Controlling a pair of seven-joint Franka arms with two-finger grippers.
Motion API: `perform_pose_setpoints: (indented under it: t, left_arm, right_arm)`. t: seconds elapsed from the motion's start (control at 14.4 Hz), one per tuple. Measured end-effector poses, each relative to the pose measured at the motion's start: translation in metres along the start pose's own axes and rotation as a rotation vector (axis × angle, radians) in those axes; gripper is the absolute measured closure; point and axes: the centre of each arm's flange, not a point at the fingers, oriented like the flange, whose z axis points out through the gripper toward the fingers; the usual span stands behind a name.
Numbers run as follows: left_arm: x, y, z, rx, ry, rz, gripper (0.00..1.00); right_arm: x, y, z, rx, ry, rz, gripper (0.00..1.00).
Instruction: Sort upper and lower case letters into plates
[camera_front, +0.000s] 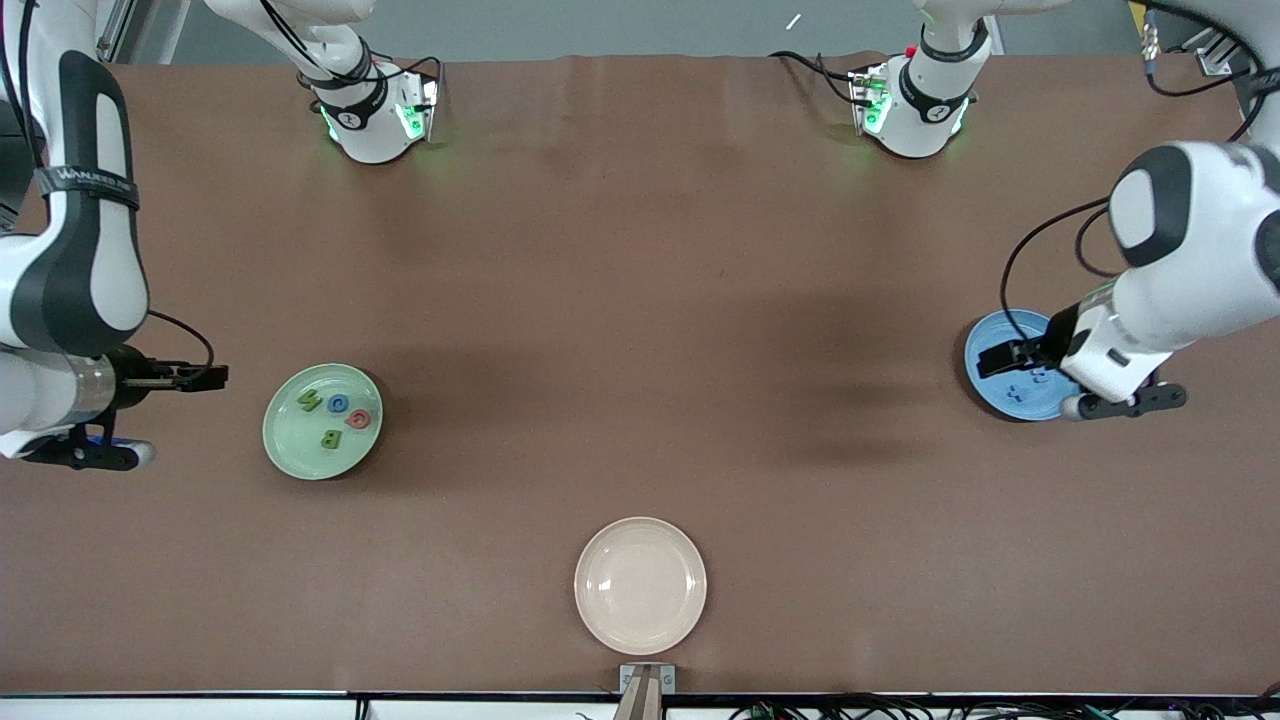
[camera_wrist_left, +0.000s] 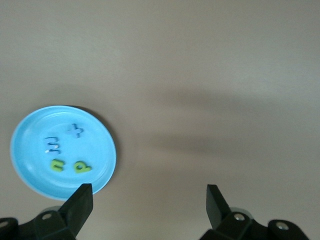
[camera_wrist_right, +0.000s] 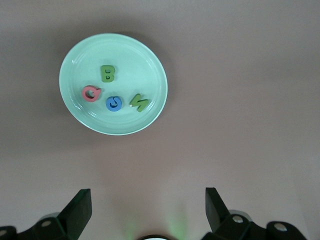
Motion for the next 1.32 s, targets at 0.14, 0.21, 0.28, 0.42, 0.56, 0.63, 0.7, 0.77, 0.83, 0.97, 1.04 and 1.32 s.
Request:
perform_pose_setpoints:
  t: [0.14,0.21,0.28,0.42,0.56,0.63,0.7,0.77,0.83,0.97,1.04,1.32]
  left_arm:
    - [-0.019,-0.002,-0.045,-0.002,0.032,0.003,0.00]
    - [-0.029,-0.003,-0.066,-0.003,0.047,0.002,0.00]
    - [-0.038,-0.006,-0.086,-0.004,0.057,0.002,0.00]
    - [-0.051,-0.010,-0.120,-0.002,0.051,0.012,0.00]
    - [-0.060,-0.008,-0.153,-0.001,0.036,0.021,0.00]
    - [-0.064,-0.007,-0.170,-0.001,0.035,0.028,0.00]
    - [-0.068,-0.006,-0.186,-0.001,0.036,0.044,0.00]
    - [-0.071,-0.007,-0.197,0.000,0.034,0.061,0.00]
    - [-0.072,-0.011,-0.203,0.001,0.035,0.076,0.00]
    - [-0.072,-0.023,-0.206,0.017,0.036,0.111,0.00]
    - [-0.071,-0.028,-0.206,0.031,0.037,0.129,0.00]
    - [-0.069,-0.031,-0.204,0.073,0.032,0.148,0.00]
  right_arm:
    - [-0.002,0.010,-0.020,0.006,0.044,0.012,0.00]
    - [-0.003,0.012,-0.028,0.008,0.061,0.013,0.00]
    - [-0.004,0.011,-0.034,0.008,0.071,0.011,0.00]
    - [-0.005,0.009,-0.041,0.009,0.085,0.006,0.00]
    - [-0.007,0.008,-0.050,0.010,0.107,0.004,0.00]
    - [-0.008,0.009,-0.055,0.011,0.117,0.002,0.00]
    - [-0.008,0.009,-0.058,0.011,0.123,0.000,0.00]
    - [-0.009,0.009,-0.059,0.011,0.126,-0.004,0.00]
    - [-0.009,0.009,-0.060,0.011,0.127,-0.009,0.00]
    - [-0.009,0.009,-0.062,0.012,0.133,-0.021,0.00]
    - [-0.010,0.008,-0.066,0.012,0.142,-0.027,0.00]
    - [-0.029,0.010,-0.096,0.051,0.194,-0.107,0.00]
